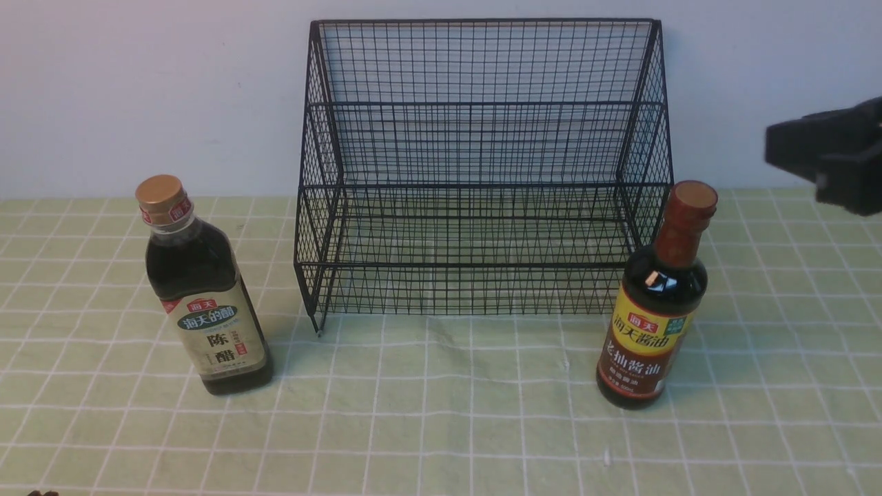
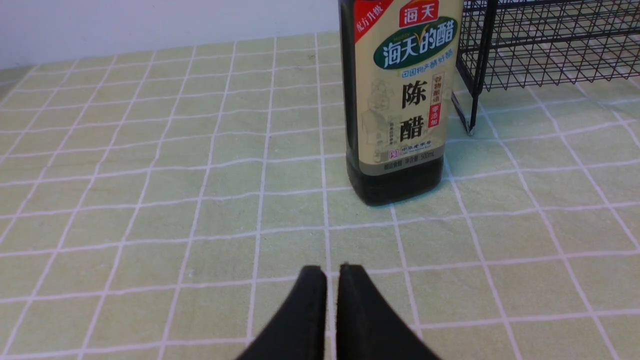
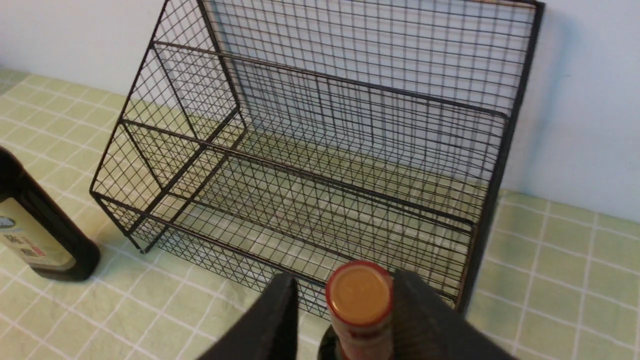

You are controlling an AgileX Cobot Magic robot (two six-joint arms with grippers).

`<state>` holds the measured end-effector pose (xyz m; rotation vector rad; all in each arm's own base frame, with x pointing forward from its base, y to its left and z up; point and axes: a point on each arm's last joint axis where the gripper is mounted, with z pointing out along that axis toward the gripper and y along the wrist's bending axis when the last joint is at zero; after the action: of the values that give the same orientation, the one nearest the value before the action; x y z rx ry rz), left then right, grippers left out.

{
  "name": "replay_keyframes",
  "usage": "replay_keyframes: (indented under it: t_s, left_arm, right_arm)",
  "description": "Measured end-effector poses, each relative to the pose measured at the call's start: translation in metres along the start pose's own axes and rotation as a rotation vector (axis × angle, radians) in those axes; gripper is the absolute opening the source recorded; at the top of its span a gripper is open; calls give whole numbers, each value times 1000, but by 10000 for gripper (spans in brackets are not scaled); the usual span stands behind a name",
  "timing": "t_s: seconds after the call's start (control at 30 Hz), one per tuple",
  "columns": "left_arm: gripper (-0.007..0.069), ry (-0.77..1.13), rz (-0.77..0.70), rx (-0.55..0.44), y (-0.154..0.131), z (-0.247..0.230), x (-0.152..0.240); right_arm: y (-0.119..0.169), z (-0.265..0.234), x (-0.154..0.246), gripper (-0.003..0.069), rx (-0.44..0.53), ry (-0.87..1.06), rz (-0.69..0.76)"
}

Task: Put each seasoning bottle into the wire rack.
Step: Use the right arm to grab the condiment bottle closest to it

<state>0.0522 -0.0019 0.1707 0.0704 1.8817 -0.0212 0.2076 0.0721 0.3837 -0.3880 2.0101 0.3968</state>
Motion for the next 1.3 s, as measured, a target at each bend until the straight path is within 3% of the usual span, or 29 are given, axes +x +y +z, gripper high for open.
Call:
replay_keyframes:
  t_s: [0.07, 0.13, 0.27, 0.6, 0.7, 0.83, 0.9, 1.03, 1.3]
  left_arm:
    - [18, 0, 0, 0, 0, 0, 0]
    - [18, 0, 0, 0, 0, 0, 0]
    - [18, 0, 0, 0, 0, 0, 0]
    - [18, 0, 0, 0, 0, 0, 0]
    - [18, 0, 0, 0, 0, 0, 0]
    - [18, 0, 0, 0, 0, 0, 0]
    - [18, 0, 0, 0, 0, 0, 0]
    - [18, 0, 0, 0, 0, 0, 0]
    - [18, 0, 0, 0, 0, 0, 0]
  right_arm:
    - [0, 9, 0, 357, -18, 15, -12]
    - [0, 31, 5, 477, -52, 61, -25]
    - [-4, 57, 13, 596, -67, 123, -73]
    - [-12, 90, 27, 635, -62, 203, -65]
    - [-13, 96, 33, 622, -72, 240, -59]
    - [-15, 102, 35, 549, -69, 252, -57]
    - [-15, 103, 35, 487, -65, 250, -56]
    - [-17, 104, 35, 279, -57, 246, -81]
    - [-16, 102, 35, 277, -62, 247, -110]
